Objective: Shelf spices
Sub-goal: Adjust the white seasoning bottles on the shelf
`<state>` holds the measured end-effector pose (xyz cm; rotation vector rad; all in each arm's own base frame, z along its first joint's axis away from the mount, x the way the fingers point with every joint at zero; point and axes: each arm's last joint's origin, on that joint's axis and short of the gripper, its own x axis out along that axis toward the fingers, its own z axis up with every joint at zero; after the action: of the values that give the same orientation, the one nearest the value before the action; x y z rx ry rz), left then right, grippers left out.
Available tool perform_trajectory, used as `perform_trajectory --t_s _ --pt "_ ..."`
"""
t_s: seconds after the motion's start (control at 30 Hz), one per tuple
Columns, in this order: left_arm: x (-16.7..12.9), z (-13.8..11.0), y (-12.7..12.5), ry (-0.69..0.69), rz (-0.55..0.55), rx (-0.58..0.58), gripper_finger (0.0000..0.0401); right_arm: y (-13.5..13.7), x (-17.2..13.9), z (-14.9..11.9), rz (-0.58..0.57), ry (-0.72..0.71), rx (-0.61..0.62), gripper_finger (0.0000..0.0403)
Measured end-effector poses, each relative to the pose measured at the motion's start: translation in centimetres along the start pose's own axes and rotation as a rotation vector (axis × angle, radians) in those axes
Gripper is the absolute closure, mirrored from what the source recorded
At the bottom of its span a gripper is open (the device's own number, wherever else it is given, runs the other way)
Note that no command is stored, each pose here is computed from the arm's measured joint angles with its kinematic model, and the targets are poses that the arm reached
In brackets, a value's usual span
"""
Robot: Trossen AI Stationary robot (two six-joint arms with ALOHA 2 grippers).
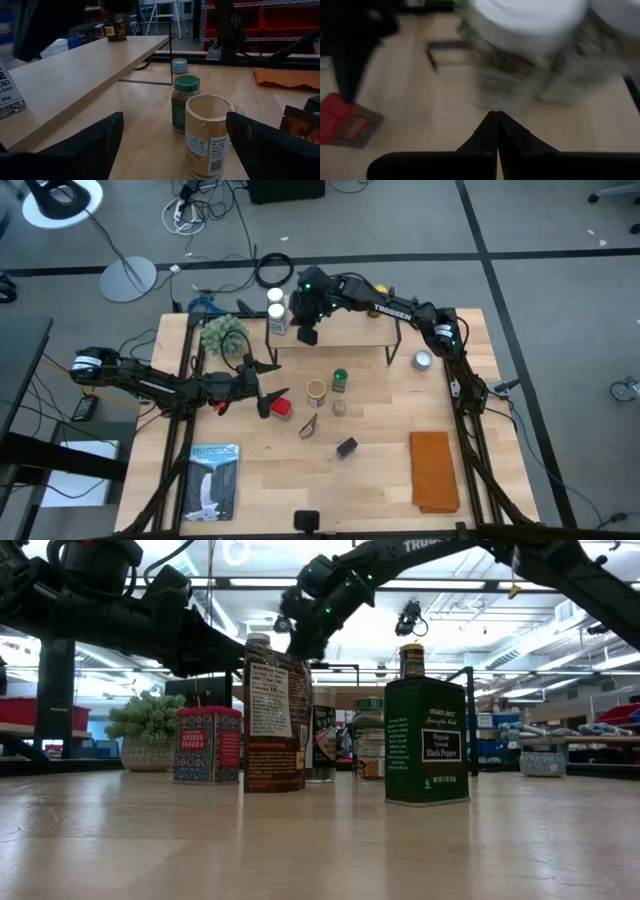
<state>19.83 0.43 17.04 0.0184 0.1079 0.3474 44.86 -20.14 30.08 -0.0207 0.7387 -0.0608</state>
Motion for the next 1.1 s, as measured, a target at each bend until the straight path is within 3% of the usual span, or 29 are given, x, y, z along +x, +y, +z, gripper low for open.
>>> perform_trajectory --t_s 0.33,0.7,0.83,1.1 --pt "0.0 0.0 0.0 0.000 0.000 0.000 0.0044 0.7 0.4 1.2 -0.135 -0.062 -0.069 0.0403" --pt "0.0 0.0 0.0 0.000 0.001 0.000 0.0044 0.9 0.3 0.4 -0.112 0.022 -0.044 0.0403" --pt "0.0 0.0 0.0 0.000 0.001 0.000 0.0044 1.4 -1.3 0.2 -0.095 0.091 -0.021 0.0403" --pt "0.0 0.0 0.0 0.001 0.000 0.000 0.0044 3.6 -5.7 1.7 -0.119 0.087 -0.039 0.0403"
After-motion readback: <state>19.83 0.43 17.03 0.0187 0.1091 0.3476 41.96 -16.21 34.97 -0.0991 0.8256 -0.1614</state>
